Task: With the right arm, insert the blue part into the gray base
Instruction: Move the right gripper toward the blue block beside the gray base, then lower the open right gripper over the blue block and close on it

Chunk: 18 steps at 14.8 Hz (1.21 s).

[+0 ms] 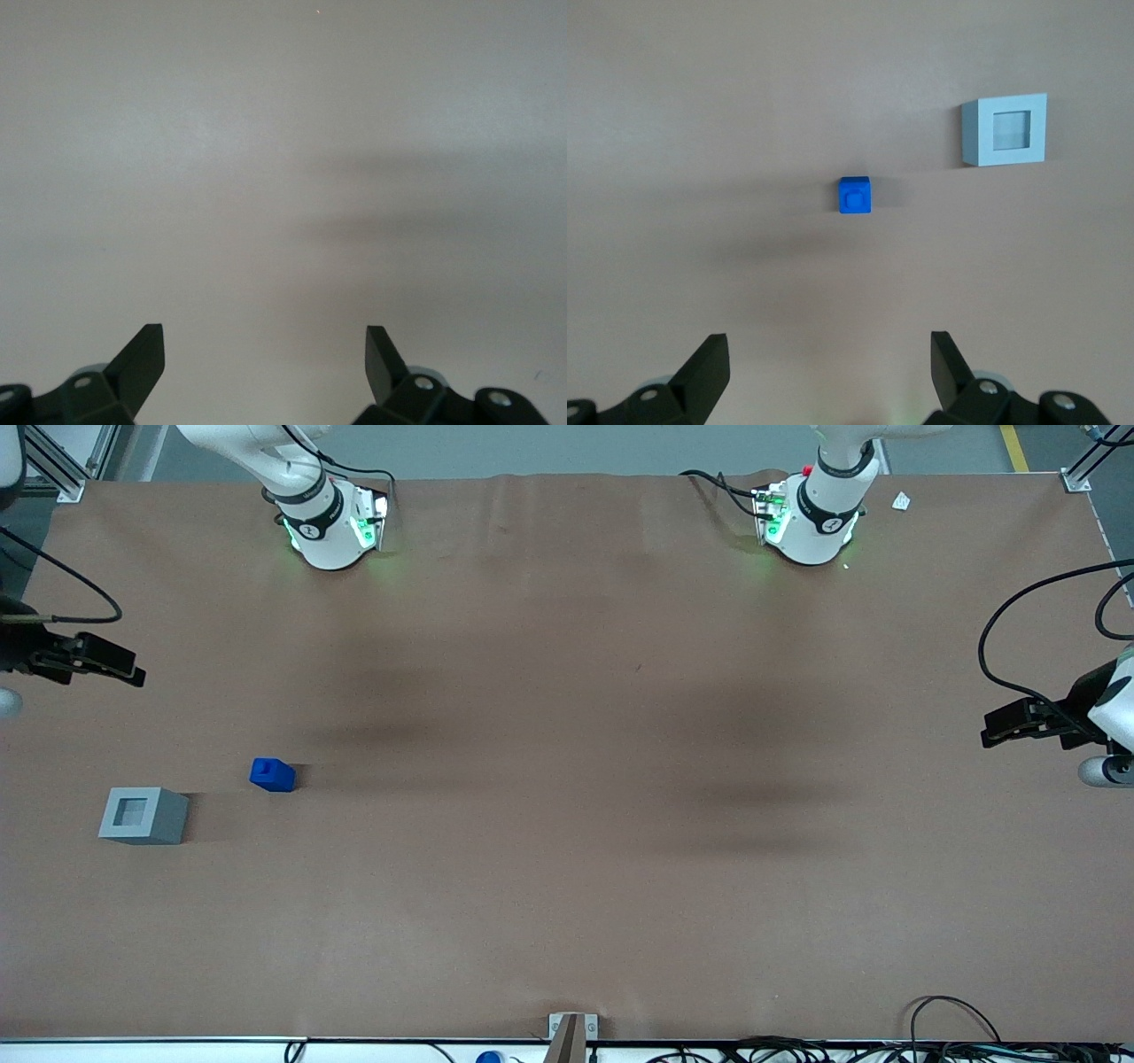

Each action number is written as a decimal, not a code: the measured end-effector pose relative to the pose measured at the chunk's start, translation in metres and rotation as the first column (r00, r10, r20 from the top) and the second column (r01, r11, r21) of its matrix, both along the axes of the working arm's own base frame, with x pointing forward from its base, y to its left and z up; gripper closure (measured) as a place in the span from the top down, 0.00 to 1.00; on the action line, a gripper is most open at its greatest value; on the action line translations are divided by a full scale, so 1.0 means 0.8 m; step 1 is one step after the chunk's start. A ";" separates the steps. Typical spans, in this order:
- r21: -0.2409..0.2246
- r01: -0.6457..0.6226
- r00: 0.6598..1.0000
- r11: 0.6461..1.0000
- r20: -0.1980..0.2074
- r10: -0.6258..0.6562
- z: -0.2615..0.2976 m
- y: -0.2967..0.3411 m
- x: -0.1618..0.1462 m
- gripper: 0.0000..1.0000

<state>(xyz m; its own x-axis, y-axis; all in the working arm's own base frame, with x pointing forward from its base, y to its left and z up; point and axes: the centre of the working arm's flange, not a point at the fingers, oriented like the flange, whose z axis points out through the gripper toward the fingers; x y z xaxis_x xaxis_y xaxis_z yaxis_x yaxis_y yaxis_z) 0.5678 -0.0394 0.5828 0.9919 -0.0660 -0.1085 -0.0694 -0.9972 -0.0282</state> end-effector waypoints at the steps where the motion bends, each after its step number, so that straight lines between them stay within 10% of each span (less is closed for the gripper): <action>1: -0.001 0.003 1.000 1.000 -0.007 -0.003 -0.020 -0.001 0.004 1.00; 10: -0.056 -0.010 1.000 0.998 -0.022 0.009 -0.308 0.011 0.062 1.00; 18: -0.077 -0.037 0.997 0.996 -0.077 0.031 -0.404 0.027 0.069 1.00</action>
<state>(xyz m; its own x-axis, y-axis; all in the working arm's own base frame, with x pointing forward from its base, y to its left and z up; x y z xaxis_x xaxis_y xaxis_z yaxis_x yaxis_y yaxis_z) 0.6228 -0.0181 0.2598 0.9829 -0.0438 -0.1787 -0.0346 -0.9979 0.0545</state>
